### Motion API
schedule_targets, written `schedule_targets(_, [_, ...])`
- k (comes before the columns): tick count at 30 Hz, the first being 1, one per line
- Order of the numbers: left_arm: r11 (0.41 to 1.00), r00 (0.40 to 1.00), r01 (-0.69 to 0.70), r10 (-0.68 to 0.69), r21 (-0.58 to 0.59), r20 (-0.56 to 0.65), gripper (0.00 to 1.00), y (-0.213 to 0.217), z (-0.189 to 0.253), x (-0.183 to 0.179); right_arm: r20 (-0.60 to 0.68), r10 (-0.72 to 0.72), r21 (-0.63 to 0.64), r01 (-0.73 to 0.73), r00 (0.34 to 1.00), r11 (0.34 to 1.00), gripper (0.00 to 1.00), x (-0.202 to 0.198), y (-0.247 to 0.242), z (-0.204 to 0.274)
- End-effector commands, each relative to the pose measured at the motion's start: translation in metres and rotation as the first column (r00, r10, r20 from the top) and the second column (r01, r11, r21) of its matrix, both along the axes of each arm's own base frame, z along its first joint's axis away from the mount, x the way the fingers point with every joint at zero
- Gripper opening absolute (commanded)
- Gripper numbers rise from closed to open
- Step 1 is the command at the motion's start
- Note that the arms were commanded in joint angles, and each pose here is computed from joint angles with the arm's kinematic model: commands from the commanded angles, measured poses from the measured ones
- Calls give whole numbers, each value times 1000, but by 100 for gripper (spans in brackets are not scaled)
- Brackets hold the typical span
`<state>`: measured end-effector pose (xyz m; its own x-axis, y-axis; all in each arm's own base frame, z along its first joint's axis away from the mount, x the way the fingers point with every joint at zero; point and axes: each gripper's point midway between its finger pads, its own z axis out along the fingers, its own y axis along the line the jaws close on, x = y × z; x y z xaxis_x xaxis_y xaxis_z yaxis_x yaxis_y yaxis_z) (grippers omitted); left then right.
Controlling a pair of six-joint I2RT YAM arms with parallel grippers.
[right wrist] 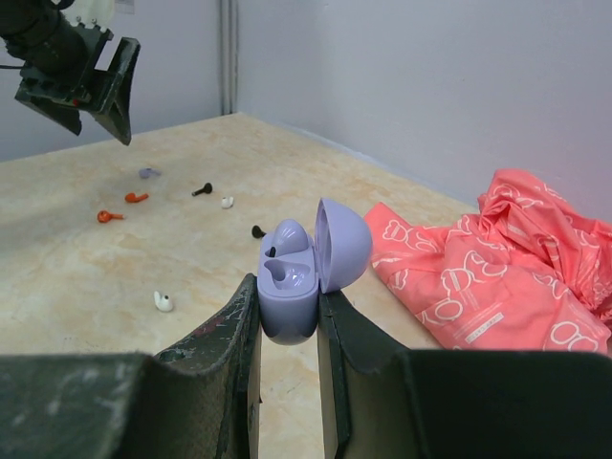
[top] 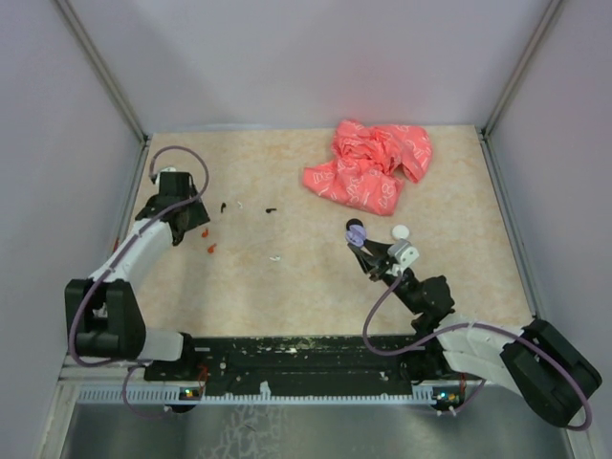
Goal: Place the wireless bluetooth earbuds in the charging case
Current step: Pick up the earbud from the center of the board.
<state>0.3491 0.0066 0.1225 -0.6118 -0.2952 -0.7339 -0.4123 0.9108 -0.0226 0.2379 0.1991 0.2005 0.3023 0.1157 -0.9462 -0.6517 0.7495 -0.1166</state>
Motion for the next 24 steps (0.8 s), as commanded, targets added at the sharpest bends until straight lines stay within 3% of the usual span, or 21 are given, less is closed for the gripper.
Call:
schedule_targets(1, [1000, 999, 8, -8, -6, -39, 76, 23, -7, 25, 32, 21, 33, -22, 999, 999, 0, -6, 0, 8])
schedule_targets(8, [998, 986, -26, 16, -62, -168, 64, 44, -47, 49, 34, 24, 34, -25, 999, 999, 0, -7, 1, 9])
schedule_targets(15, [997, 983, -26, 13, -68, -185, 54, 52, -62, 67, 31, 24, 26, -25, 999, 999, 0, -6, 1, 7])
schedule_targets(24, [993, 986, 17, -36, -116, -161, 56, 51, -68, 86, 19, 27, 13, -28, 999, 1000, 0, -4, 3, 3])
